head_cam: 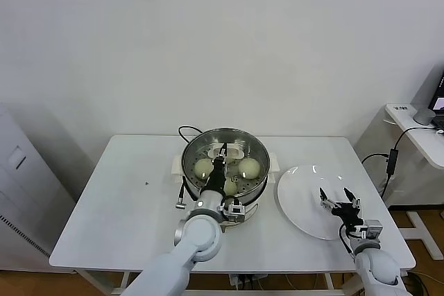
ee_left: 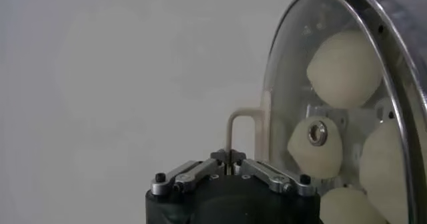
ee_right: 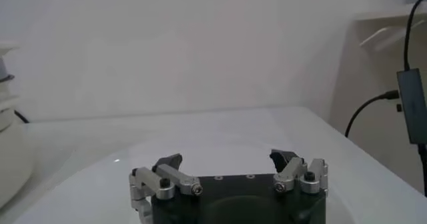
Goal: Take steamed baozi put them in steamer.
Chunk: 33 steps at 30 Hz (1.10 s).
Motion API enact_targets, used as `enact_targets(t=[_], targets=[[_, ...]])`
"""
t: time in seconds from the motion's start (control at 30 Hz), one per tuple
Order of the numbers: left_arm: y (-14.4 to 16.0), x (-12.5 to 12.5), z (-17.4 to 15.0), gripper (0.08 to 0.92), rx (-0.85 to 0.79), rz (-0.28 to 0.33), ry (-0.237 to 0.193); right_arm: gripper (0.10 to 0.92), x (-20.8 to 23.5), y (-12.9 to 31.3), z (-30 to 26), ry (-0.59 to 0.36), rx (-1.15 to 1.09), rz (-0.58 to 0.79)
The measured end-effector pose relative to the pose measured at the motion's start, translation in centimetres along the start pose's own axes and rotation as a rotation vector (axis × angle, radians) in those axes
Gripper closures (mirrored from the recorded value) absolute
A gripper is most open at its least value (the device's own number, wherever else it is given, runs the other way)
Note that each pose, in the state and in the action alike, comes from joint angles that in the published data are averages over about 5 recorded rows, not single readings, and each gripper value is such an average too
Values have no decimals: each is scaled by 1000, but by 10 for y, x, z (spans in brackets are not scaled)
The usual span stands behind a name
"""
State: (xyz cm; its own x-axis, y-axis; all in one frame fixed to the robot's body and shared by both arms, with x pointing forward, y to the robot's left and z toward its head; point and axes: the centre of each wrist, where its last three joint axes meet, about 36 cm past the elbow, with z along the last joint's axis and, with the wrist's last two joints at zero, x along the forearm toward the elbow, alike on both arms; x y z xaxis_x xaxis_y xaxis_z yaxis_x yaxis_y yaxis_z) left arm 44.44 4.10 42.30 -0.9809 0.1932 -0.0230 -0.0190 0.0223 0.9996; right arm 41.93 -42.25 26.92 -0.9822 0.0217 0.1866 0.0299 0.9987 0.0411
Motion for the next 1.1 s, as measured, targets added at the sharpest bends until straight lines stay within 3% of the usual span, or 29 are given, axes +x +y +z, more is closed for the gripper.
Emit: enact_targets(t=[0.27,0.5,0.7,0.97,1.1], targets=[[-3,0,4,877,26,6,4,200,0,1,-1,-5,-1,-3],[8,8,17,686,156,58,-28,200,-1,1,-5,-13,0,-10],[35,25,40,513,365,124,-132,200,-2,2,-8,-23,-2,-23],[75,47,91,287,757,219,-341,200,-4,7,-15,-32,-10,-45],[91,56,118,196,995,216,-388,200,-3,7,-20,-41,-5,-51]])
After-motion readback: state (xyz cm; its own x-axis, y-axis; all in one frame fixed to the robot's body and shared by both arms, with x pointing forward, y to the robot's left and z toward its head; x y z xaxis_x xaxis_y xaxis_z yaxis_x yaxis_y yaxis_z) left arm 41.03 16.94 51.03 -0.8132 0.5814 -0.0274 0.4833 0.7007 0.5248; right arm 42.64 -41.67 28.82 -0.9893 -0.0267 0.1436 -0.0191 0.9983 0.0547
